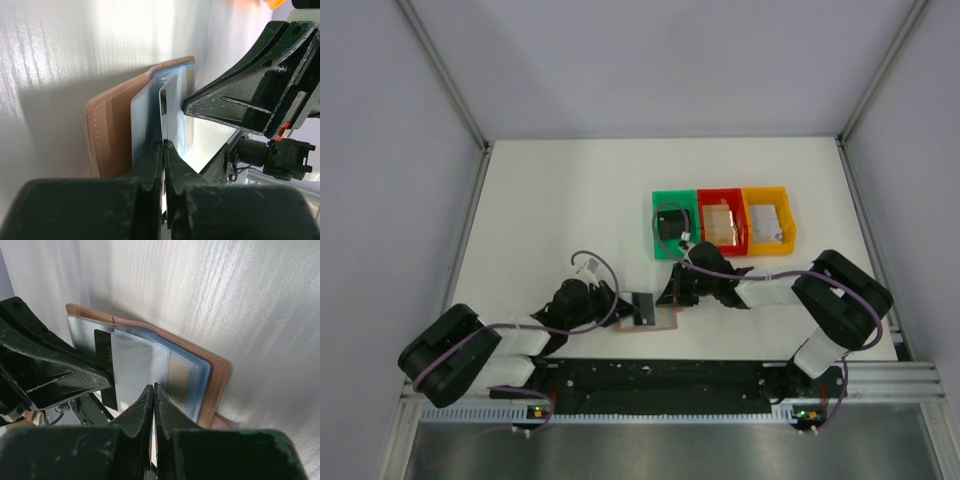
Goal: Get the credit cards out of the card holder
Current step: Remove the credit card from the card holder.
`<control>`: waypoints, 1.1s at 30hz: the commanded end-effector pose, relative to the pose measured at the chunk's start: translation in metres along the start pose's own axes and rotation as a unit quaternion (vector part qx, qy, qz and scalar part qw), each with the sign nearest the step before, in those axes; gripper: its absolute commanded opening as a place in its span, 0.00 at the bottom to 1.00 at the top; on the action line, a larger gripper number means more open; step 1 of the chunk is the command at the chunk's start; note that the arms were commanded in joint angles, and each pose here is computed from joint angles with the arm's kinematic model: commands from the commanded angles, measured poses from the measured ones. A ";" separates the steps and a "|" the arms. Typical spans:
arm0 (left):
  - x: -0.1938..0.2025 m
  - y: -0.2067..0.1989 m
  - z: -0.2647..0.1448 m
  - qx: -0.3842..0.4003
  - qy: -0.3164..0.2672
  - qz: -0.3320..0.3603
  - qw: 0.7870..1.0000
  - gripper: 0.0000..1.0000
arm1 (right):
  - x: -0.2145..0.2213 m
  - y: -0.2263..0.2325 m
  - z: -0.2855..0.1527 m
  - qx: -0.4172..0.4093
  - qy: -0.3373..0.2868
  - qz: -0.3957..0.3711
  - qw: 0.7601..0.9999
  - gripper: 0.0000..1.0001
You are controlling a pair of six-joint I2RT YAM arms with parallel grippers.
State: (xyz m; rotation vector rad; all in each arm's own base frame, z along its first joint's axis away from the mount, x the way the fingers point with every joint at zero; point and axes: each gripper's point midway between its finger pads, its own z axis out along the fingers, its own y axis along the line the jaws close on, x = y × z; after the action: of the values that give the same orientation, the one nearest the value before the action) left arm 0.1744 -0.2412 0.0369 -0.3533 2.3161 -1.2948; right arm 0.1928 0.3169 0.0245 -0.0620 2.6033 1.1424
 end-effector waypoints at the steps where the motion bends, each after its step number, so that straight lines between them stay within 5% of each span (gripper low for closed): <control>1: -0.001 0.016 -0.005 -0.020 -0.012 -0.001 1.000 0.05 | 0.014 -0.063 -0.006 0.125 0.009 0.017 0.992 0.00; 20: -0.011 0.048 -0.035 -0.069 -0.069 -0.008 0.995 0.00 | 0.013 -0.063 -0.005 0.122 0.010 0.012 0.992 0.00; 33: -0.031 0.033 -0.053 -0.055 -0.118 0.038 0.991 0.00 | -0.012 -0.016 -0.025 0.056 -0.028 -0.042 0.997 0.00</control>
State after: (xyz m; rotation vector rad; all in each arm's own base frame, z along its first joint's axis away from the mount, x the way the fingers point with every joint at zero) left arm 0.1871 -0.1887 0.0832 -0.4386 2.0889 -1.1550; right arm 0.1954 0.3053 0.0281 -0.0771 2.6020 1.0643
